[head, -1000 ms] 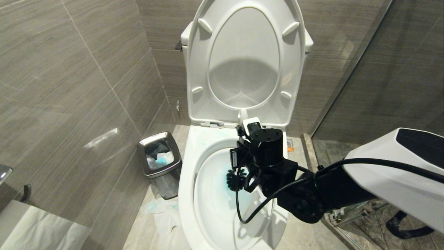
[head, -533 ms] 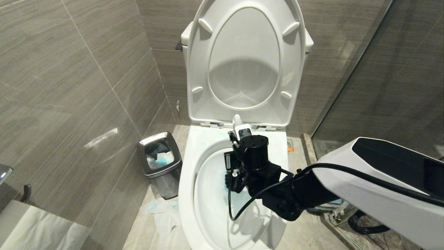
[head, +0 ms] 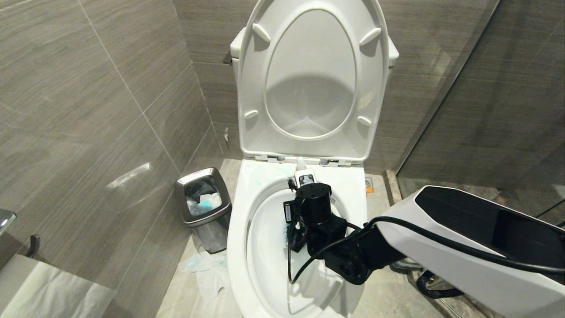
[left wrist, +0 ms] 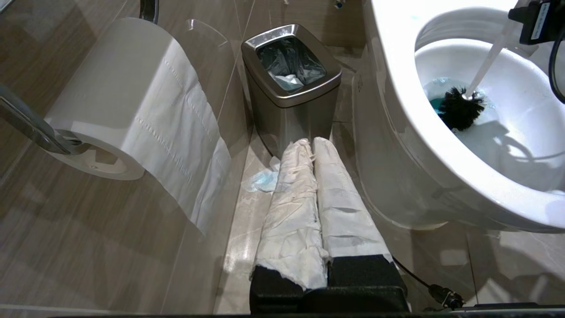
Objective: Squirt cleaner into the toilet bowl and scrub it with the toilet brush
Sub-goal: Scrub the toilet bowl
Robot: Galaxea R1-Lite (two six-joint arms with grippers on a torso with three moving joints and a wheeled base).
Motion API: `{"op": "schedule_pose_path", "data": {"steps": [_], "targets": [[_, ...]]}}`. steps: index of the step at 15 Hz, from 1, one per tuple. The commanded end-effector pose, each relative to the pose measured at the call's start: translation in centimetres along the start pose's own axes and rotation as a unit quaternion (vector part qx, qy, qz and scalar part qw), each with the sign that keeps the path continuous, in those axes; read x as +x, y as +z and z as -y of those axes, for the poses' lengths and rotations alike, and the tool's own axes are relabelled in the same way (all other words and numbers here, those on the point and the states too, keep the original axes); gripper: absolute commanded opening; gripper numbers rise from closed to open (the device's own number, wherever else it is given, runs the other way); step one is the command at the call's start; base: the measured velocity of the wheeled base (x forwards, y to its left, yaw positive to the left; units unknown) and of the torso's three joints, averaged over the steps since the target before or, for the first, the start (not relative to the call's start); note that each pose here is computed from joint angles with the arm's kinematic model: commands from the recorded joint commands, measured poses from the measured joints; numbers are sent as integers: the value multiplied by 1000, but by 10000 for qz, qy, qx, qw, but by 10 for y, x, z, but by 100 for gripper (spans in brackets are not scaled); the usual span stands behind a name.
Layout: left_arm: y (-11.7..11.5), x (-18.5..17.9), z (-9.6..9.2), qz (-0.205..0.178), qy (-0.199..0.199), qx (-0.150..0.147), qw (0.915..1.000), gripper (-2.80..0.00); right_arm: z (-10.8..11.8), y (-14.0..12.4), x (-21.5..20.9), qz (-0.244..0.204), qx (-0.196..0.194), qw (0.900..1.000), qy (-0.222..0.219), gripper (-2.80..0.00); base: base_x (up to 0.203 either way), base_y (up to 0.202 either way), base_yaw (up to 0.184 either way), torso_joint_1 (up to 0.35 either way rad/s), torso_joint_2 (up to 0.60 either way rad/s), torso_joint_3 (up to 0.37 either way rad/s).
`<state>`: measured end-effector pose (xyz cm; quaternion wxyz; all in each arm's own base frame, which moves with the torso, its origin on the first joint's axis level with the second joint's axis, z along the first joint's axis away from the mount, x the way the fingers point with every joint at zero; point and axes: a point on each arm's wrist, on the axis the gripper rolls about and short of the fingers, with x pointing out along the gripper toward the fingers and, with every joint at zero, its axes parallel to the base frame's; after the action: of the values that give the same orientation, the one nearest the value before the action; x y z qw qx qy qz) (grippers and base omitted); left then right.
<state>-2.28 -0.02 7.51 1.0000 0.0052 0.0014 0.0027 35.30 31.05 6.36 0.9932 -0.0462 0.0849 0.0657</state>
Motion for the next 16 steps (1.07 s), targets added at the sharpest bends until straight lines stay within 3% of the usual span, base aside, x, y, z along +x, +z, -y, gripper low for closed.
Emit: {"op": "schedule_pose_path", "data": {"steps": [1,6,8,16], "targets": [[0,0,0,-9,-4,1,10000,-280,1,8,-2,90,60,9999,-44,-280,0,0,0,0,0,0],[0,0,0,5,2,17,10000,-280,20,81,-35,684,437,9967,-70,-280,0,0,0,0,0,0],[0,0,0,-1,-4,24,10000,-280,25,95,-44,746,417,9963,-58,-280,0,0,0,0,0,0],[0,0,0,-3,4,1,10000,-280,8,46,-18,311,113,9994,-49,-280,0,0,0,0,0,0]]}}
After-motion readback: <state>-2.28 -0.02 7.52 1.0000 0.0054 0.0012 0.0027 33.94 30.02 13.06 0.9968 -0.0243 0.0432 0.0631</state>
